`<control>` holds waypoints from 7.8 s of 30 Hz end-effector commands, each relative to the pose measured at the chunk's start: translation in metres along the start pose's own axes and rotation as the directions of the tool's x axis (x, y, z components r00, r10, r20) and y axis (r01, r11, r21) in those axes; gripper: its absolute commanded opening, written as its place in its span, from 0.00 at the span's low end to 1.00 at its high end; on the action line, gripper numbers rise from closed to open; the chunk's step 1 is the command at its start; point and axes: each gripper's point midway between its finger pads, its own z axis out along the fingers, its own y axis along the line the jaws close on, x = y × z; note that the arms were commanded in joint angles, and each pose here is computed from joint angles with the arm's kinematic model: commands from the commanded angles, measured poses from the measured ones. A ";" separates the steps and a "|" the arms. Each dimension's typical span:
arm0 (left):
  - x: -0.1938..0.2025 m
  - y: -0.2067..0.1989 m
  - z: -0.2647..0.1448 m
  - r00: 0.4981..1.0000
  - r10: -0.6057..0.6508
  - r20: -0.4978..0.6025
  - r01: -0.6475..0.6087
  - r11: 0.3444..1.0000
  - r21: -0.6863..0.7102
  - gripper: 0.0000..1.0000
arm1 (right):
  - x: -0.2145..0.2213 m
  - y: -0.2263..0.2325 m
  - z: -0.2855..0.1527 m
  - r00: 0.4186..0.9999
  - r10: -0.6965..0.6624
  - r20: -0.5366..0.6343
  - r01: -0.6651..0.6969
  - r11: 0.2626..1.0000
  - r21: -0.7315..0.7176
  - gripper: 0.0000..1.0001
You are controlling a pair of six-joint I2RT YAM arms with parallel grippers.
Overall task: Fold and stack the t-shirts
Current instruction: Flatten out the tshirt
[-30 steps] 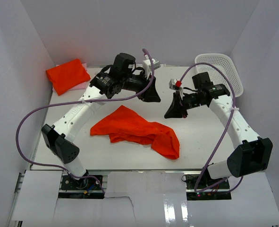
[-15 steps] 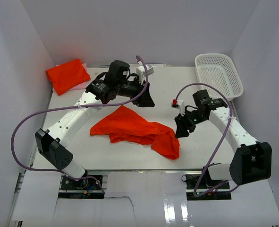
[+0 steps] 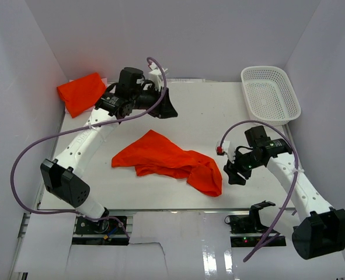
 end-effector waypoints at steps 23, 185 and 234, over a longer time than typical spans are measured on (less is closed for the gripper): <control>0.003 0.067 -0.001 0.984 -0.172 0.046 0.177 0.975 -0.137 0.47 | 0.023 0.034 0.042 0.898 -0.431 -0.091 0.428 0.902 -0.052 0.57; 0.283 0.130 0.013 0.840 0.018 -0.543 -0.432 0.629 -0.646 0.00 | -0.154 -0.342 -0.066 0.844 0.337 0.417 -0.489 0.802 0.343 0.08; -0.040 -0.061 -0.320 0.598 0.335 0.729 0.189 0.824 -0.534 0.00 | -0.218 0.037 -0.391 0.557 -0.598 0.577 -0.284 0.516 0.808 0.08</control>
